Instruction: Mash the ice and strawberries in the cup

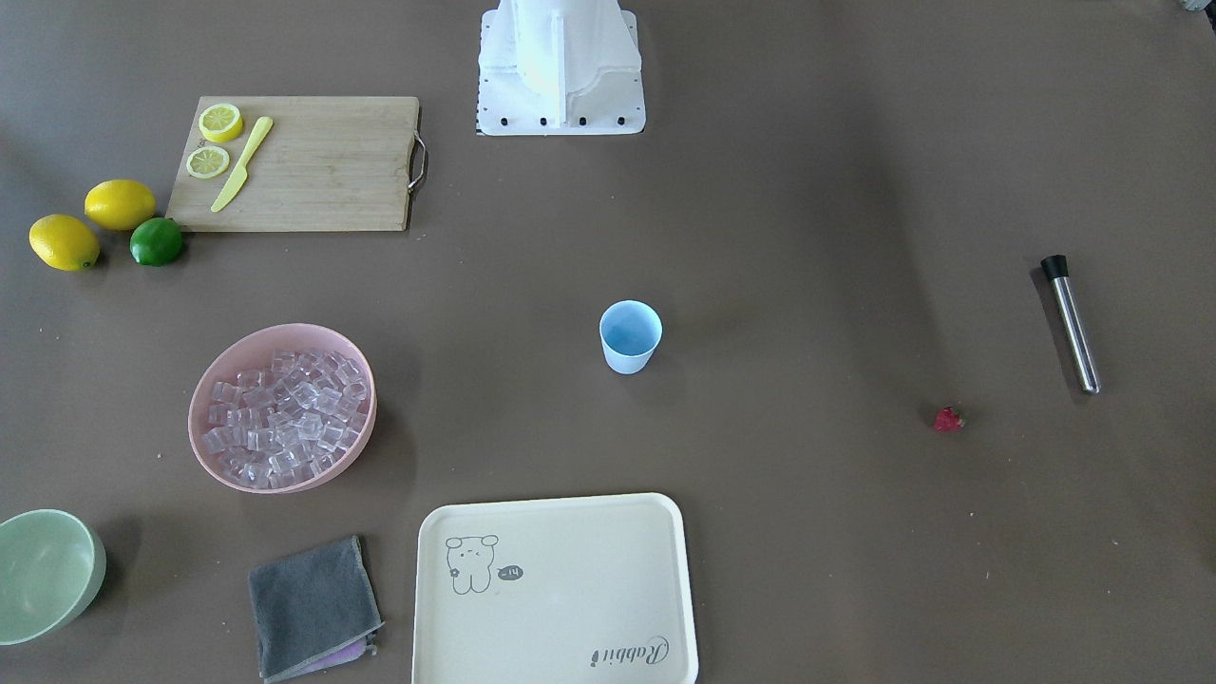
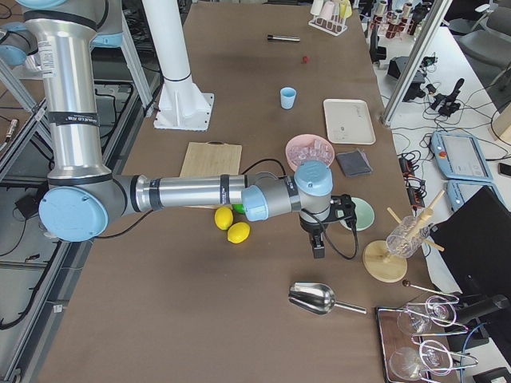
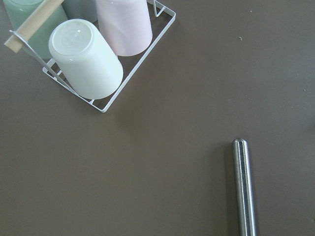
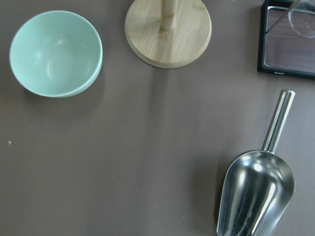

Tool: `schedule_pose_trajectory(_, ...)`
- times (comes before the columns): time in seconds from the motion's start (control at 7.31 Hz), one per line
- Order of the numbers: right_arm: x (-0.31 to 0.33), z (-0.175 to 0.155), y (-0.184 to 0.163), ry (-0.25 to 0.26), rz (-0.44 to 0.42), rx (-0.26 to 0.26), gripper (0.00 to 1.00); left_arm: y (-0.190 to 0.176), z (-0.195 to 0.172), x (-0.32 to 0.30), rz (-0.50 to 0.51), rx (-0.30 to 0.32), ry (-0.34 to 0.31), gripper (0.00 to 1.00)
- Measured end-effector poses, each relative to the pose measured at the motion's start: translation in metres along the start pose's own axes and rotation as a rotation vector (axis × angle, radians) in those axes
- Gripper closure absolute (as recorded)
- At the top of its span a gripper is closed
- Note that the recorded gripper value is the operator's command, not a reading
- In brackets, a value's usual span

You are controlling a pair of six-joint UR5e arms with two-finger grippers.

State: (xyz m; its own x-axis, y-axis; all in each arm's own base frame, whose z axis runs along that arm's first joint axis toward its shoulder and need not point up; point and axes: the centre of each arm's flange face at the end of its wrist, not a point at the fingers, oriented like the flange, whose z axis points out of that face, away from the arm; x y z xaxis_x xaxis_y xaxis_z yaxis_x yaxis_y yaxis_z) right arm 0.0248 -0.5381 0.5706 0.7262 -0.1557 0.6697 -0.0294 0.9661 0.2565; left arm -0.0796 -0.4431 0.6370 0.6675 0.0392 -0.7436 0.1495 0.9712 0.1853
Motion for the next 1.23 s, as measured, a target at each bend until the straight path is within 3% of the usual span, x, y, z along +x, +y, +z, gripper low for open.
schedule_pose_trajectory(0.27, -0.065, -0.017, -0.02, -0.022, -0.101, 0.046, 0.0, 0.005, -0.002, -0.001, -0.01, 0.002, 0.004, 0.01)
schedule_pose_trajectory(0.55, -0.139, -0.013, -0.027, -0.049, -0.135, 0.076, 0.0, 0.006, -0.003, -0.001, -0.011, 0.003, 0.006, 0.01)
schedule_pose_trajectory(1.23, -0.33, 0.043, -0.049, -0.103, -0.218, 0.13, 0.02, 0.008, -0.001, -0.004, -0.017, -0.003, 0.021, 0.01)
